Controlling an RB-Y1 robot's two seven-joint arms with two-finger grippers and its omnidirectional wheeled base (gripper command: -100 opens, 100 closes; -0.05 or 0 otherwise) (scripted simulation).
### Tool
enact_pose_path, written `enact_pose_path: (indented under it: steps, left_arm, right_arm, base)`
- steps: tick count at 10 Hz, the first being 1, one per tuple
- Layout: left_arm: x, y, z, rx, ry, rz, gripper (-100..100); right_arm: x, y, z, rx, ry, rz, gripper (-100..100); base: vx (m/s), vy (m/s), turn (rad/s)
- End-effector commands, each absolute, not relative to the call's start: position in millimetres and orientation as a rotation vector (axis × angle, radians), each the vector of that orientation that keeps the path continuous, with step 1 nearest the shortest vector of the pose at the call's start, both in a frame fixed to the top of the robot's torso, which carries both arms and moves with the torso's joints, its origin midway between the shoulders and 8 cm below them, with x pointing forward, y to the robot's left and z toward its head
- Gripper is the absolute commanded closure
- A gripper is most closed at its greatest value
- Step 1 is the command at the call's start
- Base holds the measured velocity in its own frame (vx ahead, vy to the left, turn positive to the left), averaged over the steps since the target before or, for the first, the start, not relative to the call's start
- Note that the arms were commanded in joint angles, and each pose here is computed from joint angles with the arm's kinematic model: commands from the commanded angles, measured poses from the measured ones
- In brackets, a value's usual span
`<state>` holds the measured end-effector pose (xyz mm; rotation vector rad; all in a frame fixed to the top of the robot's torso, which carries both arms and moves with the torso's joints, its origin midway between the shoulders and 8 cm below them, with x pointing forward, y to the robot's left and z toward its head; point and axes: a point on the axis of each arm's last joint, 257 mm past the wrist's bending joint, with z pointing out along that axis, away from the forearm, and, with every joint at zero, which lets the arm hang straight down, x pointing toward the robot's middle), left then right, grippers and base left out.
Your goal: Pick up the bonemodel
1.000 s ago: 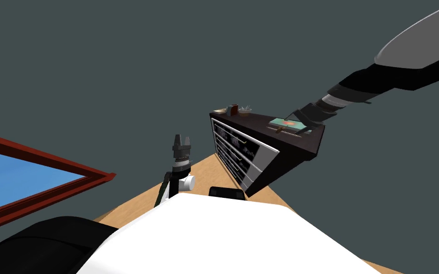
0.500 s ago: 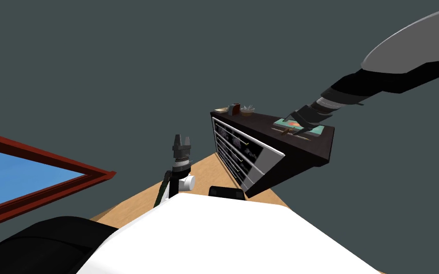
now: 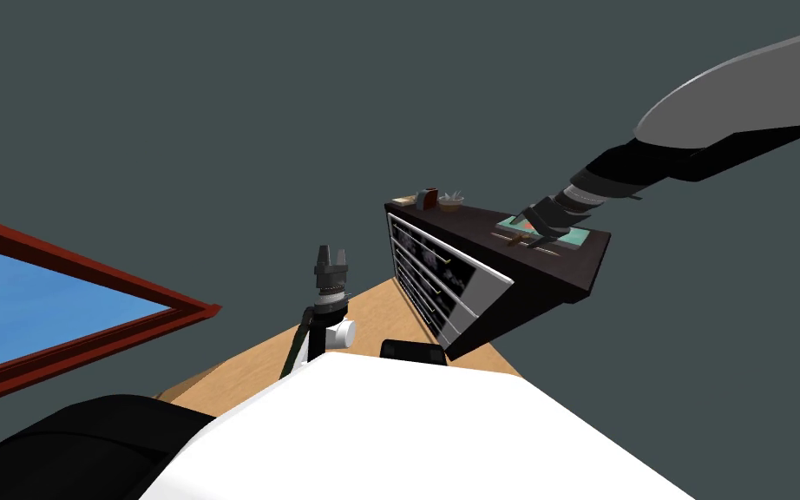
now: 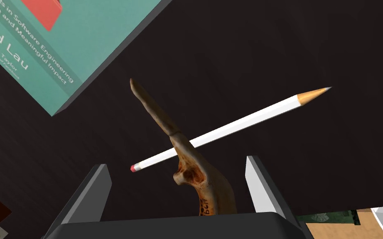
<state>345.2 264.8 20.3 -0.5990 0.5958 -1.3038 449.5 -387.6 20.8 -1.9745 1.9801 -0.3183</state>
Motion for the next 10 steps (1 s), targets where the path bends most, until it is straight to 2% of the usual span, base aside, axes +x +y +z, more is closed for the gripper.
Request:
enact_pose_path:
  steps: [1, 2, 6, 7, 8, 10]
  left_arm:
    - [345, 265, 20, -0.599, 0.596, -1.304, 0]
    - [345, 265, 20, -0.599, 0.596, -1.304, 0]
    - [345, 265, 20, -0.599, 0.596, -1.304, 0]
    - [345, 265, 20, -0.599, 0.596, -1.304, 0]
    - [345, 265, 20, -0.599, 0.596, -1.304, 0]
    - [345, 265, 20, -0.599, 0.596, -1.304, 0]
  right_arm:
    - [450, -388, 21, -1.974, 1.98, -0.318, -100]
    - [450, -387, 21, -1.972, 1.982, -0.319, 100]
    - [450, -387, 21, -1.973, 1.981, -0.319, 100]
    - [450, -387, 21, -1.973, 1.981, -0.319, 0]
    - [448, -392, 25, -1.984, 1.971, -0.315, 100]
    - [446, -397, 31, -1.998, 1.956, -0.309, 100]
  base:
    - [-0.007, -0.017, 0.012]
    - [0.0, 0.0, 0.0]
    - [0.0, 0.0, 0.0]
    - [0.0, 0.0, 0.0]
    - [0.03, 0.045, -0.108]
    - [0.034, 0.067, -0.088]
